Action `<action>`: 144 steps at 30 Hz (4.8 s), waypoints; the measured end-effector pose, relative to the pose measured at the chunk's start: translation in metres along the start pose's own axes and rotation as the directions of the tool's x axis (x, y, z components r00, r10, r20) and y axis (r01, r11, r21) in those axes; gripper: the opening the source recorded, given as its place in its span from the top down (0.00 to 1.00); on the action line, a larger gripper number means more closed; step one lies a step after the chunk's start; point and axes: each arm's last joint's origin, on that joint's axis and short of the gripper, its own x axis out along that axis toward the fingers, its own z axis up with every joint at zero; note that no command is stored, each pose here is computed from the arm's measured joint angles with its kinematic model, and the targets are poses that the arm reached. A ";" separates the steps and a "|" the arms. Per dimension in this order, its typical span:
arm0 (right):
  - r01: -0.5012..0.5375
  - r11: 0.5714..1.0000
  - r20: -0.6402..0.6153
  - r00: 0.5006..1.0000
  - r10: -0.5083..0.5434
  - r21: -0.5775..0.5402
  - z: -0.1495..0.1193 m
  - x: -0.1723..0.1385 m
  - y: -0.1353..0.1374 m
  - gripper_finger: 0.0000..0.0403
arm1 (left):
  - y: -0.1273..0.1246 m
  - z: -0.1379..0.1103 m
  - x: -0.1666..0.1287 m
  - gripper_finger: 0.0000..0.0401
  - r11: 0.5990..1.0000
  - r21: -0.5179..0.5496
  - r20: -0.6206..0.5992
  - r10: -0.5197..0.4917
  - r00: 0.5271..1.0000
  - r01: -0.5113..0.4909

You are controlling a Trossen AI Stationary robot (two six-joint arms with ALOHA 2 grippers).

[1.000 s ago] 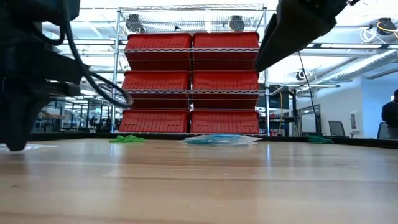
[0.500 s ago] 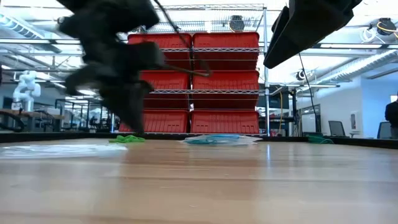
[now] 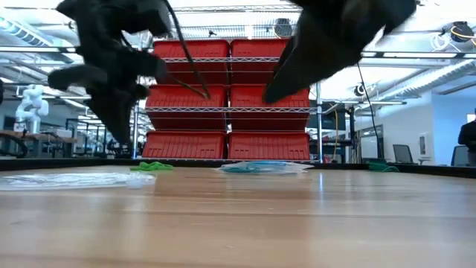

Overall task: Sort rubber bands
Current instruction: Open the left transparent zip lock bag

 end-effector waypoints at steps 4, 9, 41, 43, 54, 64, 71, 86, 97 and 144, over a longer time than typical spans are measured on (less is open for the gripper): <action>-0.065 0.983 0.012 0.998 0.068 -0.171 -0.004 0.040 -0.003 0.83 | -0.006 -0.009 -0.022 1.00 0.998 -0.058 0.214 -0.023 0.977 0.036; -0.026 0.956 0.041 0.998 0.039 -0.291 0.008 0.081 -0.016 0.74 | -0.008 -0.015 -0.052 1.00 0.994 -0.061 0.498 -0.051 0.865 0.094; -0.173 0.916 -0.146 0.981 0.127 -0.362 0.045 0.150 -0.027 0.97 | 0.000 -0.027 -0.083 1.00 0.997 -0.075 0.637 0.022 0.770 0.034; -0.183 0.912 -0.193 0.974 0.117 -0.368 0.046 0.139 -0.029 0.97 | 0.000 -0.026 -0.083 1.00 0.997 -0.076 0.643 0.022 0.765 0.035; -0.219 0.751 -0.389 0.920 -0.054 -0.623 0.059 0.054 -0.039 0.96 | 0.005 -0.026 -0.079 1.00 0.995 -0.080 0.620 -0.001 0.784 0.065; -0.051 0.989 -0.473 0.881 -0.021 -0.140 0.061 0.039 -0.057 0.63 | 0.014 -0.023 -0.074 0.97 0.990 -0.128 0.604 0.035 0.796 0.053; -0.018 0.982 -0.262 0.963 0.068 0.186 0.076 0.075 -0.064 0.61 | 0.026 -0.022 -0.069 0.98 0.960 -0.281 0.567 0.167 0.807 -0.001; -0.090 0.982 -0.237 0.963 0.128 0.165 0.040 0.144 -0.030 1.00 | 0.024 -0.021 -0.071 1.00 0.980 -0.184 0.595 0.046 0.803 0.081; -0.354 0.888 -0.517 0.840 0.163 -0.294 0.024 0.092 -0.005 1.00 | 0.023 -0.021 -0.071 1.00 0.970 -0.211 0.597 0.030 0.802 0.121; 0.460 0.594 -0.297 0.886 -0.355 0.660 -0.052 0.065 -0.082 1.00 | 0.021 -0.026 -0.046 1.00 0.971 -0.225 0.656 0.090 0.750 0.080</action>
